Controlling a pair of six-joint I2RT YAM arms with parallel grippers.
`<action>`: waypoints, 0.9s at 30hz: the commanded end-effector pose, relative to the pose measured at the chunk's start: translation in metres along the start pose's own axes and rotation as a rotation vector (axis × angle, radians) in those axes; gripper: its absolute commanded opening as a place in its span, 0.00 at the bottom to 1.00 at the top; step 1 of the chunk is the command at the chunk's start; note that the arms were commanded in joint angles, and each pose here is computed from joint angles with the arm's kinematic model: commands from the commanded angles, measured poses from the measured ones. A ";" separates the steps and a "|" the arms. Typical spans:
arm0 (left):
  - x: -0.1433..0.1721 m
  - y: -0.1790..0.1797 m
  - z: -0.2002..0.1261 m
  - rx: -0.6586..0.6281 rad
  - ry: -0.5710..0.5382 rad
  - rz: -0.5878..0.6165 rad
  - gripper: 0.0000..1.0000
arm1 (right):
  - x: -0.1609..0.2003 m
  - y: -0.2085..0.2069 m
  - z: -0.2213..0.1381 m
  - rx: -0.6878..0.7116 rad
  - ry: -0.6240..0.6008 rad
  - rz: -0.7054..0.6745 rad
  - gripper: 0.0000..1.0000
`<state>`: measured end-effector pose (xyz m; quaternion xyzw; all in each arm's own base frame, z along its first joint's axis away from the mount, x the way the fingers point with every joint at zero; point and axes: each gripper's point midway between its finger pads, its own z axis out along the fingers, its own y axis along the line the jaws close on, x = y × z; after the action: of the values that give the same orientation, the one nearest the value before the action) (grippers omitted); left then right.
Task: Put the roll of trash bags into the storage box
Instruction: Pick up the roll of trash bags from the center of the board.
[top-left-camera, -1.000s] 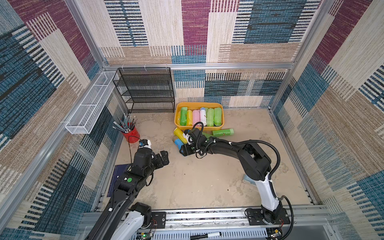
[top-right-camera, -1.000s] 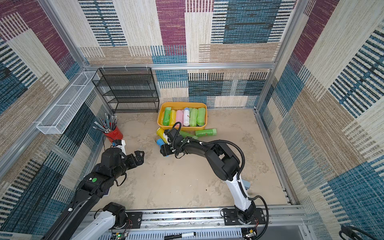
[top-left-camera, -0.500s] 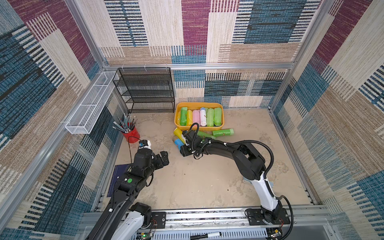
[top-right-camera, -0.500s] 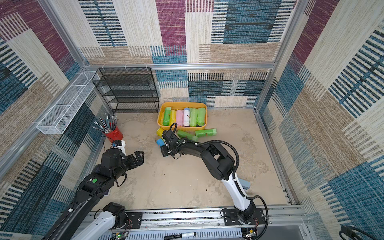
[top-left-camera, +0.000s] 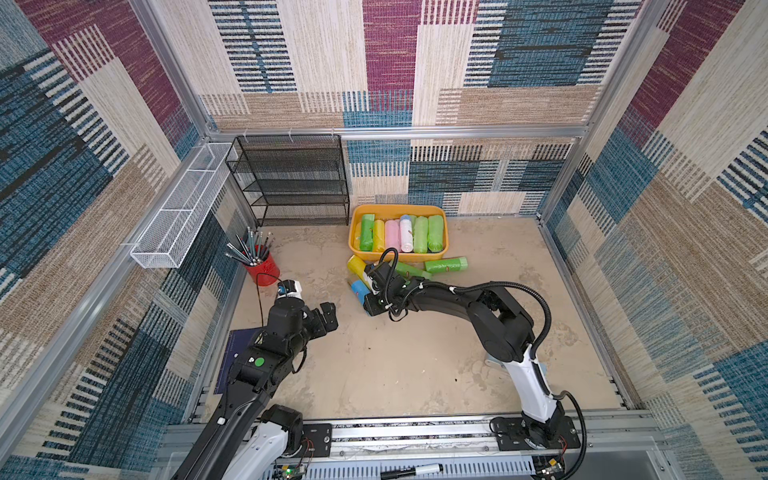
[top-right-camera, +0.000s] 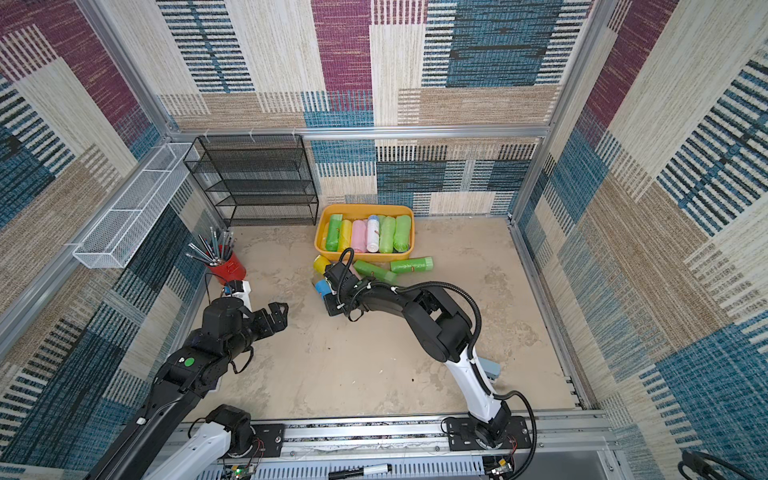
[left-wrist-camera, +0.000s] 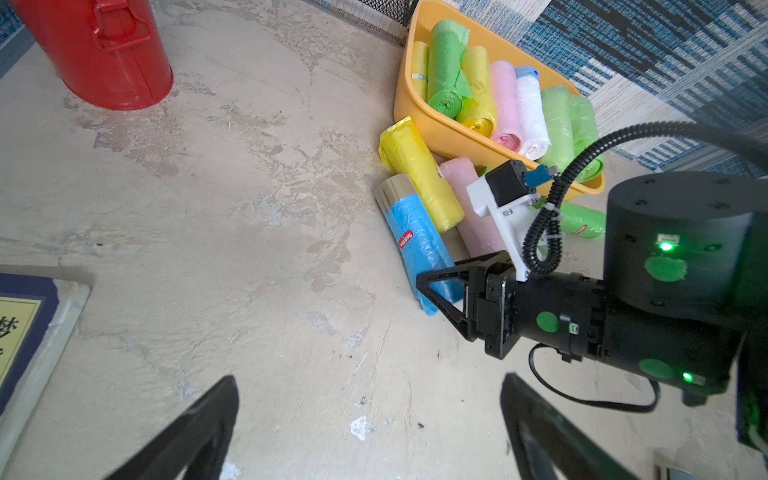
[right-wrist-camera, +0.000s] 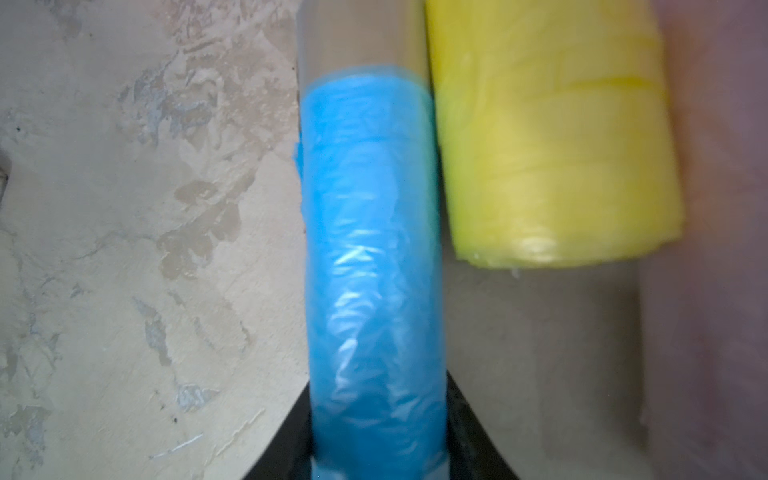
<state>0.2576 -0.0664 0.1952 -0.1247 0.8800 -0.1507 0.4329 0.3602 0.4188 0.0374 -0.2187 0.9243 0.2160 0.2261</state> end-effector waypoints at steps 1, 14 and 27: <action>0.000 -0.004 -0.003 0.023 0.002 -0.001 0.98 | -0.008 0.010 -0.006 -0.039 -0.031 0.041 0.38; 0.003 -0.014 -0.007 0.107 -0.012 -0.011 0.99 | -0.016 0.021 -0.037 -0.103 -0.093 0.146 0.33; -0.008 -0.042 -0.014 0.227 -0.001 -0.047 0.99 | -0.038 0.033 -0.071 -0.145 -0.160 0.195 0.28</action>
<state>0.2499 -0.0880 0.2056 -0.1009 0.8708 -0.2189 0.4285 0.3439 0.4148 0.0990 -0.1357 0.9156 0.2960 0.2360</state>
